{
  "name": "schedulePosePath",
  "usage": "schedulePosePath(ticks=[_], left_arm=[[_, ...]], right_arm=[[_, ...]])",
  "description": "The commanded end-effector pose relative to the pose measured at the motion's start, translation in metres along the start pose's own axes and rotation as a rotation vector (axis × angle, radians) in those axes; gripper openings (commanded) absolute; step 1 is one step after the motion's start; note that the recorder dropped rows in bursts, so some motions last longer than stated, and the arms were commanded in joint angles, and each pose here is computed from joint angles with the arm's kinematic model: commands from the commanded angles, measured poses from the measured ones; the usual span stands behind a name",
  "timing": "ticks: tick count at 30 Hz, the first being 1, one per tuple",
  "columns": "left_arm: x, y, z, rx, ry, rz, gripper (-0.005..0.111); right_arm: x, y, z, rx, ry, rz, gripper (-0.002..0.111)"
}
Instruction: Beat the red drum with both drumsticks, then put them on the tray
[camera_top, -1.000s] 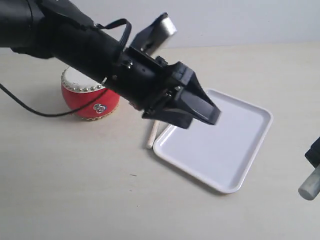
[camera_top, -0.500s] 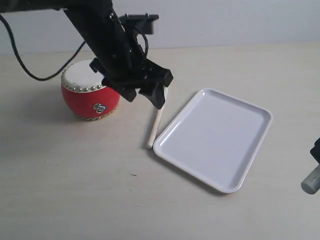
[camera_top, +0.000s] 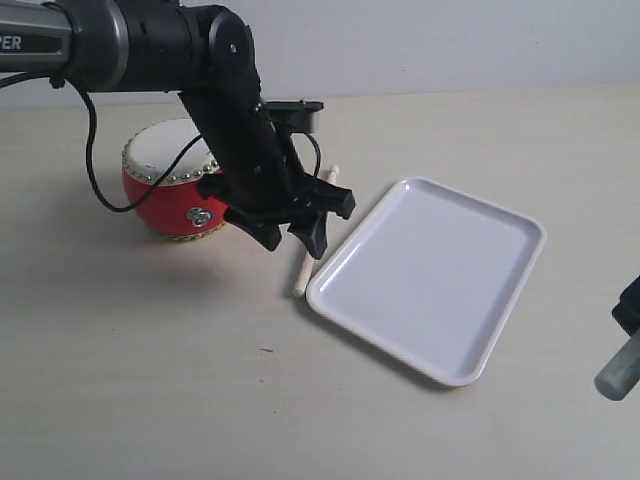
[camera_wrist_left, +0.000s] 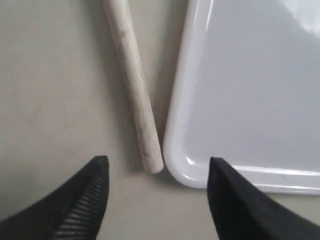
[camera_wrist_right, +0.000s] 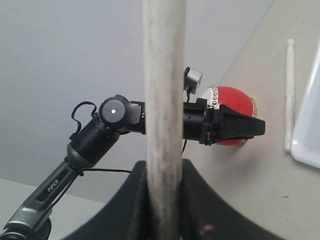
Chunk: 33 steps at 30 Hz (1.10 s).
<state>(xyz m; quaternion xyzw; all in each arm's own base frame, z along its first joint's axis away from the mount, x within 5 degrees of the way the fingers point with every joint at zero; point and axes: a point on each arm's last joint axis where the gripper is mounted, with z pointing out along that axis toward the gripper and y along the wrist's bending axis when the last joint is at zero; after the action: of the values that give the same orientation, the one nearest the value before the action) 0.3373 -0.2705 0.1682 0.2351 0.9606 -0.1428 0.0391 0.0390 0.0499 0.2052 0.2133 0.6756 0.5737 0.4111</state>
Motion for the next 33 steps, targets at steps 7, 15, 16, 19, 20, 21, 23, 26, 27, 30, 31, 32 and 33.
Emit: schedulePosePath(ticks=[7, 15, 16, 19, 20, 21, 23, 26, 27, 30, 31, 32, 33], left_arm=[[-0.013, 0.005, 0.02, -0.023, -0.098, -0.002, 0.057], [-0.013, 0.01, 0.03, -0.046, -0.094, -0.012, 0.056], [-0.013, 0.01, 0.033, -0.047, -0.088, -0.014, 0.056], [-0.012, 0.012, 0.04, -0.048, -0.071, -0.019, 0.056], [-0.012, 0.012, 0.041, -0.045, -0.065, -0.023, 0.056], [-0.011, 0.012, 0.042, -0.044, -0.061, -0.025, 0.056], [-0.011, 0.013, 0.044, -0.044, -0.058, -0.027, 0.056], [-0.011, 0.012, 0.044, -0.043, -0.056, -0.027, 0.056], [-0.011, 0.012, 0.044, -0.043, -0.056, -0.027, 0.056], [-0.011, 0.013, 0.045, -0.044, -0.051, -0.028, 0.056], [-0.011, 0.013, 0.045, -0.044, -0.051, -0.028, 0.056], [-0.011, 0.013, 0.045, -0.044, -0.051, -0.028, 0.056], [-0.011, 0.013, 0.045, -0.044, -0.051, -0.028, 0.056]], right_arm=[[0.002, 0.0, 0.0, 0.001, 0.018, -0.026, 0.0], [0.004, 0.0, 0.0, 0.0, 0.039, -0.028, 0.0], [0.004, 0.0, 0.0, 0.001, 0.039, -0.03, 0.0], [0.003, 0.0, 0.0, 0.002, 0.034, -0.03, 0.0], [0.003, 0.0, 0.0, 0.003, 0.033, -0.032, 0.0], [0.003, -0.001, 0.0, 0.005, 0.033, -0.035, 0.0], [0.003, -0.001, 0.0, 0.007, 0.034, -0.039, 0.0], [0.003, -0.001, 0.0, 0.007, 0.034, -0.039, 0.0], [0.003, -0.001, 0.0, 0.007, 0.034, -0.039, 0.0], [0.003, -0.001, 0.0, 0.011, 0.034, -0.045, 0.0], [0.003, -0.001, 0.0, 0.012, 0.034, -0.047, 0.0], [0.003, -0.001, 0.0, 0.012, 0.034, -0.047, 0.0], [0.003, -0.001, 0.0, 0.012, 0.034, -0.047, 0.0]])
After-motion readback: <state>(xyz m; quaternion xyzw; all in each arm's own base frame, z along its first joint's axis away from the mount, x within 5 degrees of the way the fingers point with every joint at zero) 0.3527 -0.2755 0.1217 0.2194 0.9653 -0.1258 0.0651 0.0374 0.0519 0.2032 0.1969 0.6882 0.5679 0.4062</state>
